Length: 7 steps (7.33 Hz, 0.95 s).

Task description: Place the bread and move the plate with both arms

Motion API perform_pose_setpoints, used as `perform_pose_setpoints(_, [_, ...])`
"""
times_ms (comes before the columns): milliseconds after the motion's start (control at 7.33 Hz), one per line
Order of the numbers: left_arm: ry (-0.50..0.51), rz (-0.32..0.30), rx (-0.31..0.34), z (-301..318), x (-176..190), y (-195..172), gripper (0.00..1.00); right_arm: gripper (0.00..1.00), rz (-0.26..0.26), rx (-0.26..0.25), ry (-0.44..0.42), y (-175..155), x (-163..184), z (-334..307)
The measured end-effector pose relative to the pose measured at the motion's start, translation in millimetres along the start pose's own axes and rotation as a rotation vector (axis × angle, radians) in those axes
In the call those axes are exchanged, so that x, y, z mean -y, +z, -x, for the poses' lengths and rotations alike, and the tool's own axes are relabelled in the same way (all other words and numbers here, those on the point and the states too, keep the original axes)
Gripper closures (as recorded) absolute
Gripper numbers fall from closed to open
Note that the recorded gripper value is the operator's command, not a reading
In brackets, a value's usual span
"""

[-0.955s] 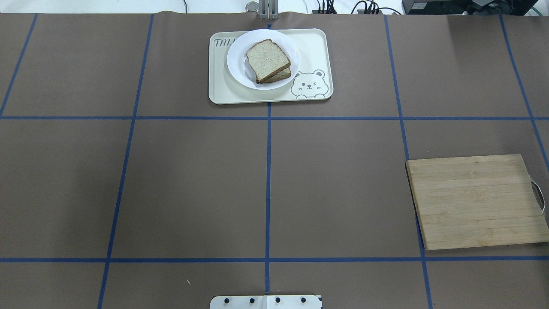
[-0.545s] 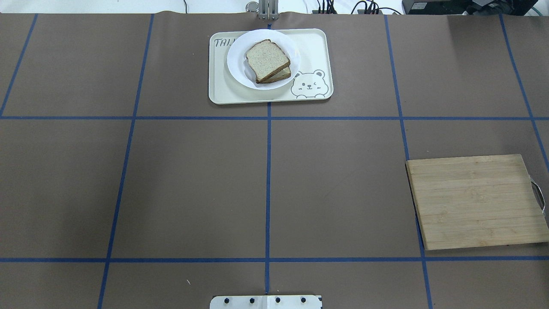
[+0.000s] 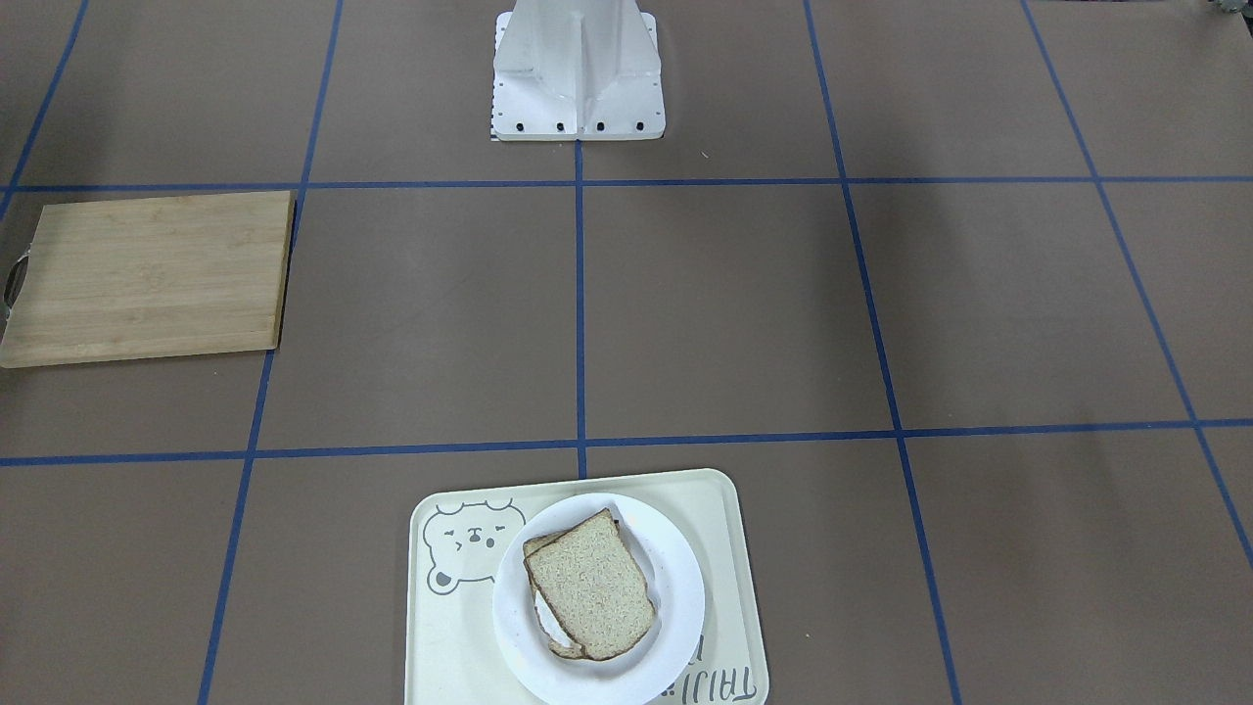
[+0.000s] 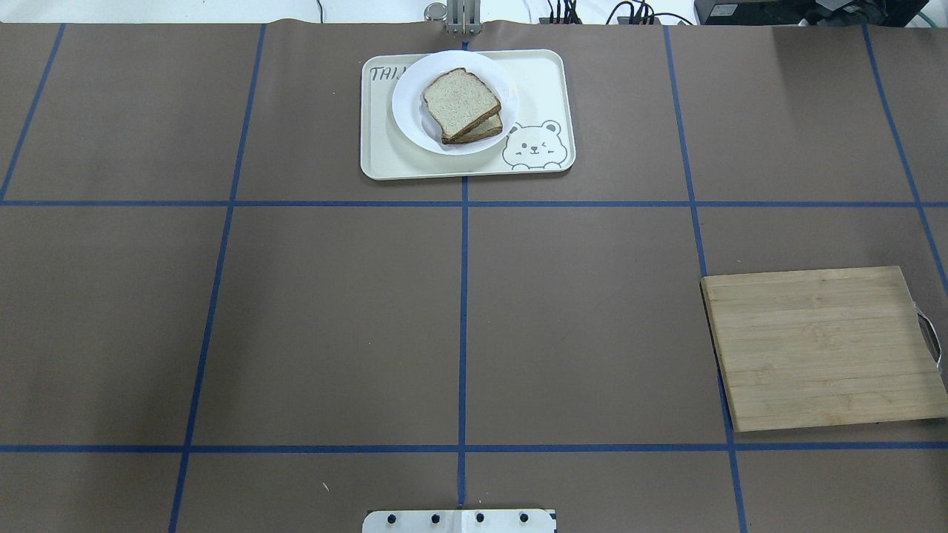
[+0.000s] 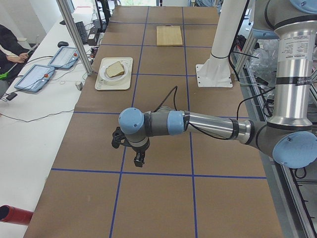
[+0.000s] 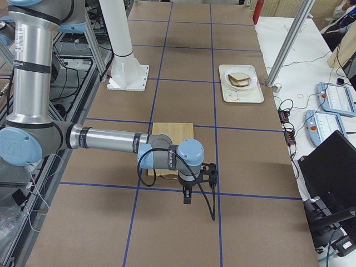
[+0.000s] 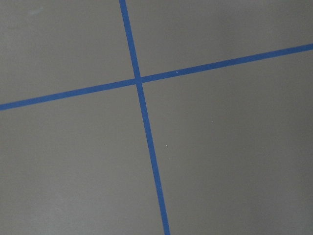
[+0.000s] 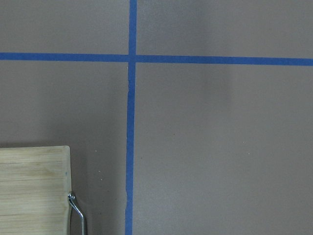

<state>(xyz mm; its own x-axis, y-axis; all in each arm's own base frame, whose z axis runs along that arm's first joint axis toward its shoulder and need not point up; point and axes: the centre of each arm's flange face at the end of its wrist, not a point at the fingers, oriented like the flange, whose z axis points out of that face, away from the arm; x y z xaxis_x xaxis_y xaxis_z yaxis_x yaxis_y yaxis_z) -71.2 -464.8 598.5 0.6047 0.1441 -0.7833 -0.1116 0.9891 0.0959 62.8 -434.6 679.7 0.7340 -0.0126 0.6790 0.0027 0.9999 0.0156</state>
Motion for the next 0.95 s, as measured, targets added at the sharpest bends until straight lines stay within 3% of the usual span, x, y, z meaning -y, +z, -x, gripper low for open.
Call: perform_pose_setpoints(955, [-0.009, 0.004, -0.004, 2.7, -8.5, 2.3, 0.01, 0.0, -0.003, 0.002, -0.002, -1.3, 0.4, 1.4])
